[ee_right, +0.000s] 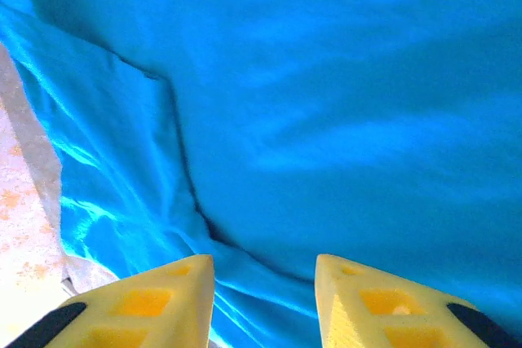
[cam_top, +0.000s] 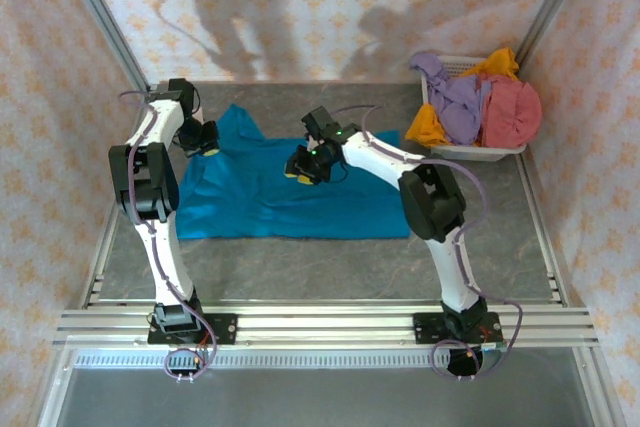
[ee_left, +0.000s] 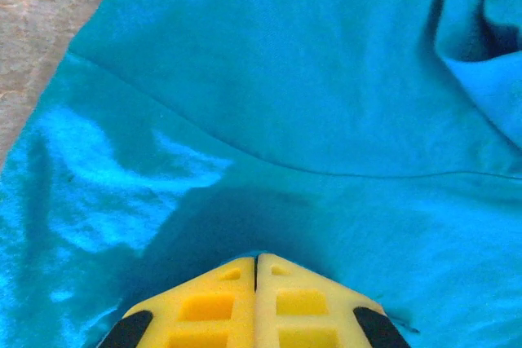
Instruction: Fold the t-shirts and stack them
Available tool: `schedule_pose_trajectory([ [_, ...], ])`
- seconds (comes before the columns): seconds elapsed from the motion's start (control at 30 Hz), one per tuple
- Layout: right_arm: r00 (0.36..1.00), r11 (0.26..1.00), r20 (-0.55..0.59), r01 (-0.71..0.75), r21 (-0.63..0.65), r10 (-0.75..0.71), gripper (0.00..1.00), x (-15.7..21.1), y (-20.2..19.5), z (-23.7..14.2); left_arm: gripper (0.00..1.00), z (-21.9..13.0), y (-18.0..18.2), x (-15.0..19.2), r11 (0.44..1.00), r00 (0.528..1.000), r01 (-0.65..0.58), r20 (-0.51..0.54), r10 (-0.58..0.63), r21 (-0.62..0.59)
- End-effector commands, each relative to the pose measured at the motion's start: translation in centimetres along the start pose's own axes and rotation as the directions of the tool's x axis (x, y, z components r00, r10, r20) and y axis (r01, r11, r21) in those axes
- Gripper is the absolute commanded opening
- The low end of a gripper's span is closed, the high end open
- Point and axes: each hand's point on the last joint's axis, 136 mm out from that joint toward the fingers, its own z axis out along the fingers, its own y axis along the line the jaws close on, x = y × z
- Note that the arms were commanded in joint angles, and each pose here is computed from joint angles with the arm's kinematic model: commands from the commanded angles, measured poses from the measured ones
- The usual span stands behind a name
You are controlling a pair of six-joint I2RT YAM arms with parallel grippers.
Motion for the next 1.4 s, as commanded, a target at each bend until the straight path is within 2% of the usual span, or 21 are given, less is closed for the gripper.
schedule_pose_trajectory([
  [0.0, 1.000, 0.999, 0.000, 0.008, -0.049, -0.008, 0.37, -0.5, 2.2, 1.7, 0.00, 0.1, -0.8, -1.0, 0.999, 1.000, -0.009, 0.021, 0.009, 0.035],
  [0.2, 0.999, 0.992, 0.000, 0.050, -0.115, -0.050, 0.33, -1.7, 4.5, 4.7, 0.00, 1.5, -0.3, -0.3, 1.000, 1.000, 0.000, -0.013, 0.000, 0.025],
  [0.4, 0.995, 0.981, -0.002, 0.094, -0.171, -0.096, 0.33, -1.9, 6.2, 6.8, 0.00, 2.1, 0.0, 0.3, 1.000, 1.000, 0.005, -0.031, -0.005, 0.018],
  [0.63, 0.993, 0.970, 0.009, 0.117, -0.213, -0.118, 0.33, -2.6, 6.8, 8.4, 0.00, 2.0, 0.1, 0.5, 1.000, 0.999, 0.003, -0.036, -0.003, 0.016],
  [0.93, 0.995, 0.974, 0.007, 0.102, -0.202, -0.102, 0.31, -3.1, 6.1, 10.0, 0.00, 2.1, 0.2, 0.8, 1.000, 0.999, 0.004, -0.044, -0.003, 0.014],
  [1.1, 0.995, 0.975, 0.006, 0.099, -0.198, -0.100, 0.24, -3.1, 6.0, 10.1, 0.00, 2.1, 0.2, 0.8, 1.000, 0.999, 0.004, -0.045, -0.004, 0.013],
  [1.37, 0.992, 0.974, 0.039, 0.129, -0.189, -0.123, 0.02, -3.4, 6.8, 8.4, 0.00, 2.2, 0.4, 0.7, 1.000, 0.999, 0.009, -0.046, -0.009, 0.002],
])
